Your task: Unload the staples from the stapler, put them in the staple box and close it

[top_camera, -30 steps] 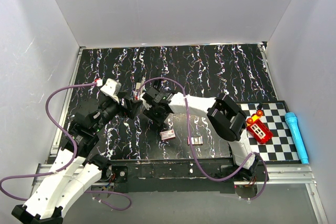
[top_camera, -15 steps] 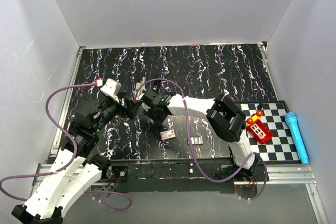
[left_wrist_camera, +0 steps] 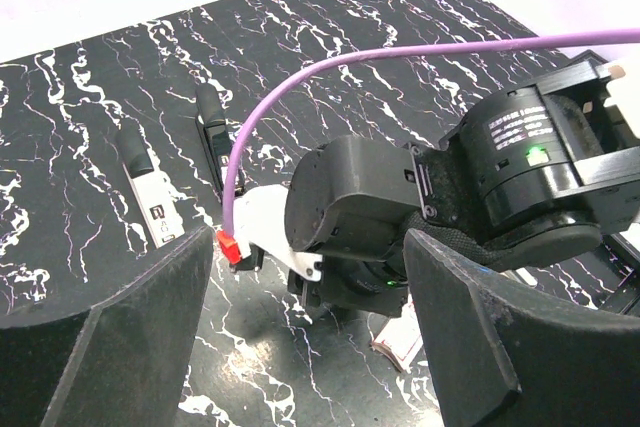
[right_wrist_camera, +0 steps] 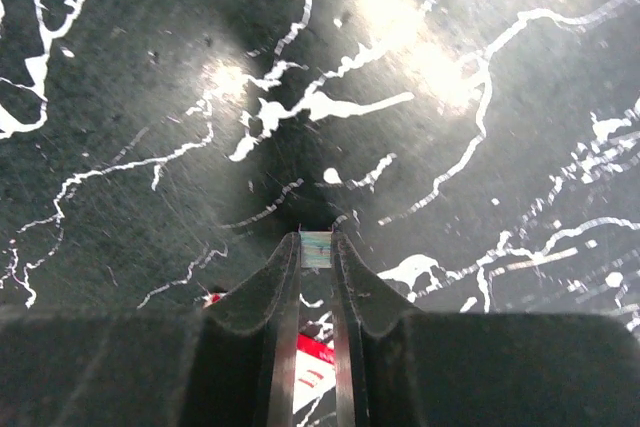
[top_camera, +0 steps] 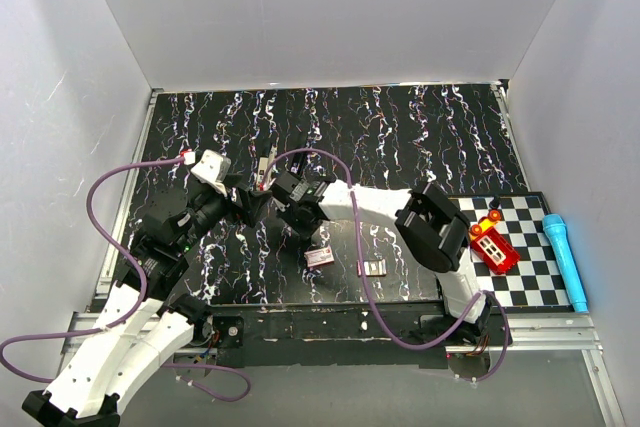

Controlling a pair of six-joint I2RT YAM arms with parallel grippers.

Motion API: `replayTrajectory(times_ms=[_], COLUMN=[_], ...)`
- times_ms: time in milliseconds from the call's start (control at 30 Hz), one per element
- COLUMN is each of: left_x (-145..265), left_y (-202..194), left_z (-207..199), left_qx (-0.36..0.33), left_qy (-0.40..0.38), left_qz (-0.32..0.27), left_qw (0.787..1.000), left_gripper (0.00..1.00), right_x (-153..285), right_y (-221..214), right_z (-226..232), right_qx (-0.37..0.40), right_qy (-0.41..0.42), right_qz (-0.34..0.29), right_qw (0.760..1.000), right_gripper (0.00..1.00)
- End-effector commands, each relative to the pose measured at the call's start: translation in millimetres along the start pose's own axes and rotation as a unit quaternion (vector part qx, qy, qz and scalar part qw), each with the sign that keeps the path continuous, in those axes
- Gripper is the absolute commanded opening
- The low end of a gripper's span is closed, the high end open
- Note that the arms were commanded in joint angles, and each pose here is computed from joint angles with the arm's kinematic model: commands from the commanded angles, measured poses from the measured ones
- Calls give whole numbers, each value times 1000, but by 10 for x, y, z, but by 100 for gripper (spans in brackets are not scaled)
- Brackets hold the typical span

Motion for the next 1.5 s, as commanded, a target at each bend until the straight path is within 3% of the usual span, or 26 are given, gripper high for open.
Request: replayTrajectory(times_ms=[0,533,867,1467], left_x=[19,27,15,5], left_y=[-33,-30,-41,-58], left_z=[5,9,-8,1], left_qx=[-4,-4,-3,-3], left_qy=[2,3,-4,-1], left_qz=[3,1,4,8], left_qw=[1000,1000,1000,1000], left_gripper=[77,77,77,77], right_x=[444,1114,1158,952], right_y=[69,-737,-1342,-1593], right_z=[-118,-270,-242,-309], right_qx=[-30,-137,-241,-318], right_qy=[-39,-73,-78,-87], right_qz=[-24,-5,14,35], right_qw=[998,988,967,944], right_gripper=[11,11,11,12])
Point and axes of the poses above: each gripper's point midway between its finger pads, its own x axis back along the fingers, its own z axis along the line the jaws close on, y = z × x, the point moved 4 cm from there along x, back along the fingers
